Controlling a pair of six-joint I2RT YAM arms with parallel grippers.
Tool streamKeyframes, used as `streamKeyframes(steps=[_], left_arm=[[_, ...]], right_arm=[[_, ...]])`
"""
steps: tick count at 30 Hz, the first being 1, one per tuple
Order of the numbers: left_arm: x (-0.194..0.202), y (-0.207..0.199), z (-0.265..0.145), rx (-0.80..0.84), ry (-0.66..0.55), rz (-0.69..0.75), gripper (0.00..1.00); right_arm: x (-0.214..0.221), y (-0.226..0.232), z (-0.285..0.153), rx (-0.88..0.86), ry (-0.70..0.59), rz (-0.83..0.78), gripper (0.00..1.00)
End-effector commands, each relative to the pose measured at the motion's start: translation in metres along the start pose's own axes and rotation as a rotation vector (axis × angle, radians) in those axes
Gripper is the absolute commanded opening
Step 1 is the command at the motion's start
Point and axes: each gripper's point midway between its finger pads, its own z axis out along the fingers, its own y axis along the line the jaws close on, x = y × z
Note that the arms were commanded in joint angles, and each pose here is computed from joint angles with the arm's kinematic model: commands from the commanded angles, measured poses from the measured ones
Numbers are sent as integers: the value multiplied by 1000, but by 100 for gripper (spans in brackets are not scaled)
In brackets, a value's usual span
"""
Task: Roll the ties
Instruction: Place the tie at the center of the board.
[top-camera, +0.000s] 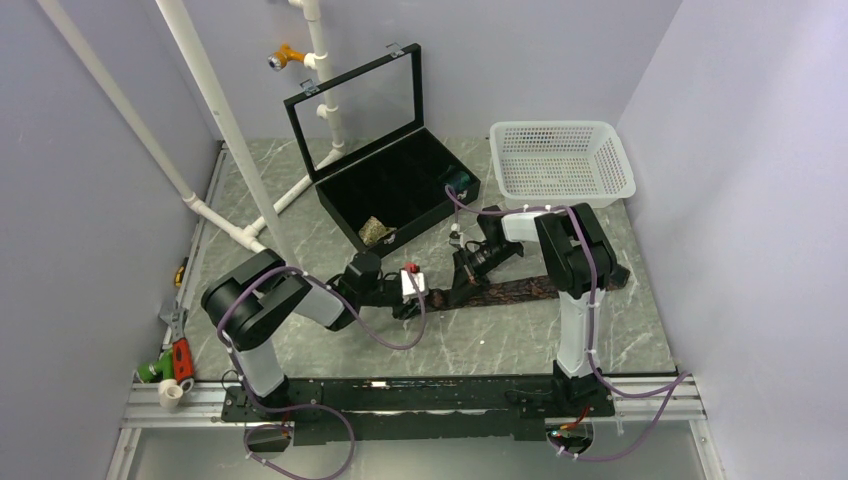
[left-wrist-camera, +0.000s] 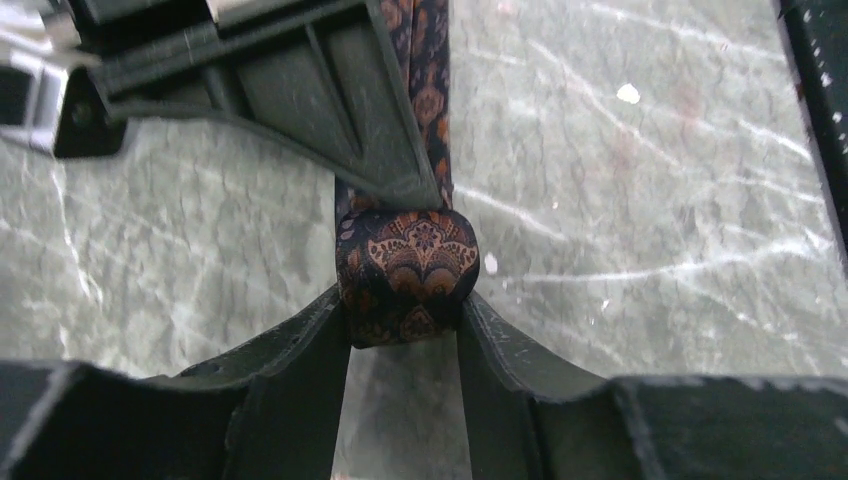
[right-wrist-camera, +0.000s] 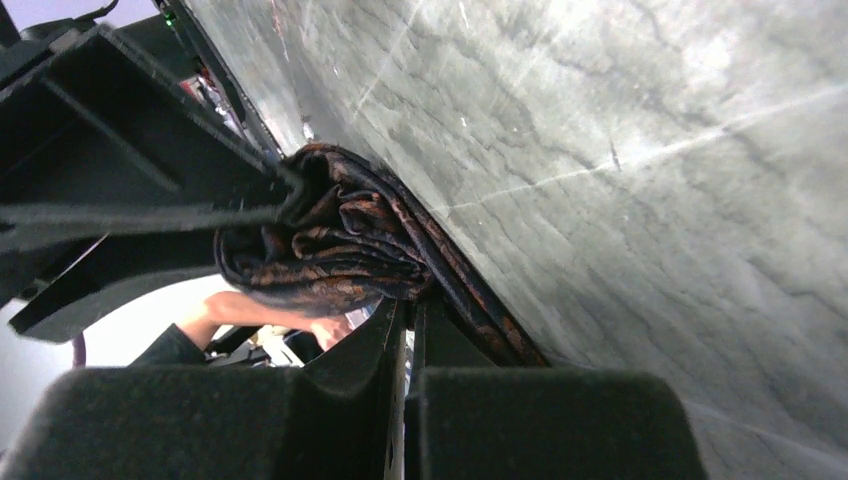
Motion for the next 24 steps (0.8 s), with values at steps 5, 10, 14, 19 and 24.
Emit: streamKeyframes(steps=[5,10,14,19,24], left_arm=[[-54,6,34,17,-109,57,41],[-20,10,50,11,-22,1,43],[10,-1,48,54,66,-13,49],[41,-2,44,45,189,-43,52],[66,-7,32,70,314,-79,47]], right_arm=[[1,-46,10,168,26,-46,0],[1,-44,10,155,25,-54,0],[1,-43,11,150,17,-57,0],[0,-38,10,131,0,-68,0],[-10,-25,2,104,-60,-100,0]])
